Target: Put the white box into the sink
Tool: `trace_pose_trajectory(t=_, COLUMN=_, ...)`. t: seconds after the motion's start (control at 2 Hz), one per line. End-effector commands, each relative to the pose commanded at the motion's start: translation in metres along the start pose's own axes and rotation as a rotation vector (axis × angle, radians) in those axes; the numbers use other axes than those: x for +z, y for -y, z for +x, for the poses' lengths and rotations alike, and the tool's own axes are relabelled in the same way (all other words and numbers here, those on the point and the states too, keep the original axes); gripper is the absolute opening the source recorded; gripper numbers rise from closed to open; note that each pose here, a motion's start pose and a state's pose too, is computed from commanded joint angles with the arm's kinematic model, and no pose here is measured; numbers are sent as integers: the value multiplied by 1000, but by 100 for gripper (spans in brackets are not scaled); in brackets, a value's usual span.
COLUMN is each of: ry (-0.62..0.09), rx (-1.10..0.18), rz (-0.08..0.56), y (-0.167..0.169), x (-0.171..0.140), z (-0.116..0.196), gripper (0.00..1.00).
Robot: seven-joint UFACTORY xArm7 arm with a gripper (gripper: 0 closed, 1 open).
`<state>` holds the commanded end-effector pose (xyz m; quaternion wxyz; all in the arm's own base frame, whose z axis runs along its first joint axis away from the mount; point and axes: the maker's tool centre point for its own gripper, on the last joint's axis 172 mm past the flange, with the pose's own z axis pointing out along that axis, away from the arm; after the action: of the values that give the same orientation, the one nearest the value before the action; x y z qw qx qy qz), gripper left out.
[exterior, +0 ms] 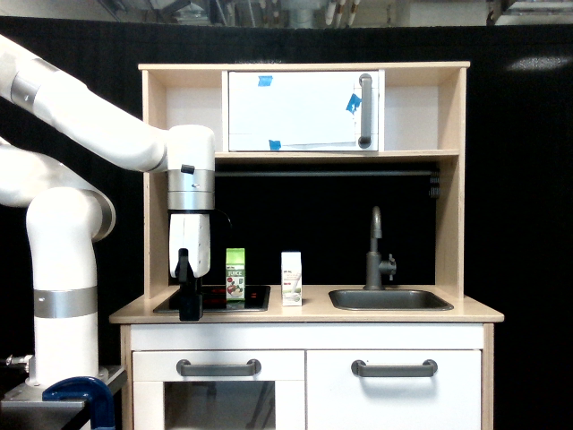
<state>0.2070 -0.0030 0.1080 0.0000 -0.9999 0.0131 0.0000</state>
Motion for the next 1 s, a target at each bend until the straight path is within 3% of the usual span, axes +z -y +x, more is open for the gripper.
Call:
trace_pose_trajectory(t=0.5, ry=17, rx=-26, rz=-9, y=-2, x=6, z=3, gripper=100)
trace_pose_trajectory(t=1.0, ry=-35, rx=-366, rz=6, y=9, x=-10, z=42, gripper=100)
